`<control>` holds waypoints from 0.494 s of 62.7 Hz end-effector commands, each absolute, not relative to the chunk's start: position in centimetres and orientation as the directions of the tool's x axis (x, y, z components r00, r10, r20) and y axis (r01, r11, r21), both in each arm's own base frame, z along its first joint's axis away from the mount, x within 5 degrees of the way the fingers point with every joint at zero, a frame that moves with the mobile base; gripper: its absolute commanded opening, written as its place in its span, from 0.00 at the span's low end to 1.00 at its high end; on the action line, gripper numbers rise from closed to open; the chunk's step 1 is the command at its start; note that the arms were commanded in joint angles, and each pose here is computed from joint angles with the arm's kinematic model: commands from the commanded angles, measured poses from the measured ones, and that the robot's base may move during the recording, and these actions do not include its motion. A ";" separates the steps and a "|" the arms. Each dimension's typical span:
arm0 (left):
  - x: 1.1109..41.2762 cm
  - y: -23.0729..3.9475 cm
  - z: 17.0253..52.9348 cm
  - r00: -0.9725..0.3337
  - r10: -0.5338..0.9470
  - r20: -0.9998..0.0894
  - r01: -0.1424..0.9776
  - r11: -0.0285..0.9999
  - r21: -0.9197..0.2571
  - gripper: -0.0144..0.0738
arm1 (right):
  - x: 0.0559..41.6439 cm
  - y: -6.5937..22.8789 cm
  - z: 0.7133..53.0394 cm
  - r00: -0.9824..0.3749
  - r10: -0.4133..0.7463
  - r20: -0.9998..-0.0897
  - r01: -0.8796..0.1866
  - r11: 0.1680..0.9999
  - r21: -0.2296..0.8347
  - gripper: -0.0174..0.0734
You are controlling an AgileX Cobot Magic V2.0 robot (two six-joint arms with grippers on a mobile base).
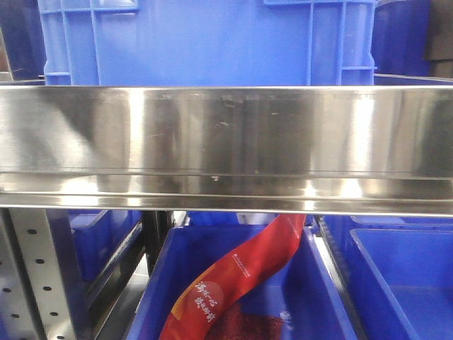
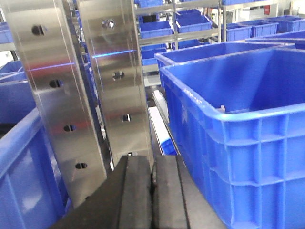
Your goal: Grab PVC pipe and place in blue bin
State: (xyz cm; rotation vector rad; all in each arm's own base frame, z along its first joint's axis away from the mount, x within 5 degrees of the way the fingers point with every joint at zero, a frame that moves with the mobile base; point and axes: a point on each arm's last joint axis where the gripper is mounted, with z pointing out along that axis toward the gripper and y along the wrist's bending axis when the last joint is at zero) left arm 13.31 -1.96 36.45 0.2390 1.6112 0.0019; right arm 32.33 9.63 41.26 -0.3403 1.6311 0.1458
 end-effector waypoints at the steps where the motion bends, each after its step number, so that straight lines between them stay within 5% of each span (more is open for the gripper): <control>1: 13.2 -1.9 36.6 -0.017 0.153 -0.988 0.147 0.978 0.149 0.04 | 32.2 9.7 42.0 -0.018 -0.135 -0.991 -0.301 0.946 -0.123 0.48; 14: 13.2 -1.9 36.6 -0.015 0.153 -0.988 0.146 0.978 0.149 0.04 | 31.7 9.6 42.5 -0.009 -0.132 -0.991 -0.302 0.945 -0.123 0.44; 28: 13.2 -1.9 36.6 -0.017 0.145 -0.989 0.147 0.979 0.141 0.04 | 28.9 8.9 44.7 0.019 -0.133 -0.991 -0.316 0.939 -0.133 0.00; 31: 13.2 -1.9 36.6 -0.017 0.145 -0.989 0.147 0.979 0.141 0.04 | 28.4 8.8 45.2 0.036 -0.139 -0.990 -0.313 0.939 -0.143 0.02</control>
